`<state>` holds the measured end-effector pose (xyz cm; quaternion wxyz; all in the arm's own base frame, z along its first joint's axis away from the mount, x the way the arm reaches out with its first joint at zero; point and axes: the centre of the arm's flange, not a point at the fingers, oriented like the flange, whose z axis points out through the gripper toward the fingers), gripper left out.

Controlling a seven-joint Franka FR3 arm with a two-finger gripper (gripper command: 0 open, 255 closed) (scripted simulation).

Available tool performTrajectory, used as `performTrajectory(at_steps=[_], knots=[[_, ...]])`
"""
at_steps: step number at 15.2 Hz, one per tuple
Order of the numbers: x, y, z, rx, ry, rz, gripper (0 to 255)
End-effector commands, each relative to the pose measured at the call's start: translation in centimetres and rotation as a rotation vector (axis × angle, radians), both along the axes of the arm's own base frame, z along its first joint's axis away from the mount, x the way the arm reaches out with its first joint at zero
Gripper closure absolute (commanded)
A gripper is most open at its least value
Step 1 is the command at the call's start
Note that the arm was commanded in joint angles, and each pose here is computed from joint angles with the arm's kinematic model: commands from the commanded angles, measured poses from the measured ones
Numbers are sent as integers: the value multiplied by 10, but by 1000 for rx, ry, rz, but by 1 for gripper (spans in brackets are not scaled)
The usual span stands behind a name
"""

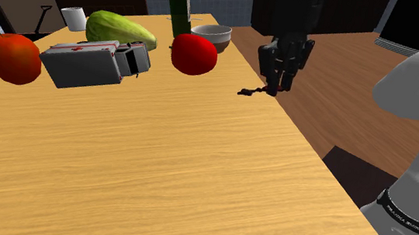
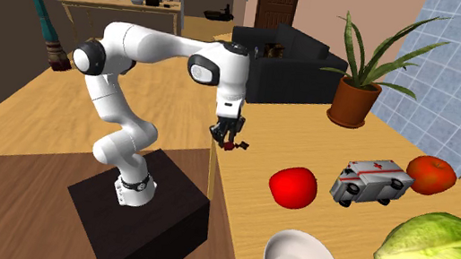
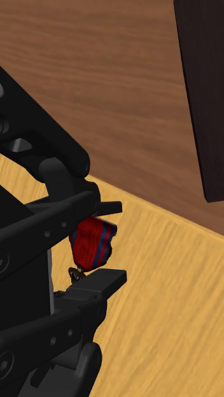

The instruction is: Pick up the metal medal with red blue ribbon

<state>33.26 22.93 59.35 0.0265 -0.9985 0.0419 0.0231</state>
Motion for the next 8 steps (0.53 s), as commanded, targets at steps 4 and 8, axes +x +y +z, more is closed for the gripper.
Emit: performTrajectory(at_steps=[4,8], knots=[[0,0,27,0,0,0,255],[0,0,39,0,0,0,255]])
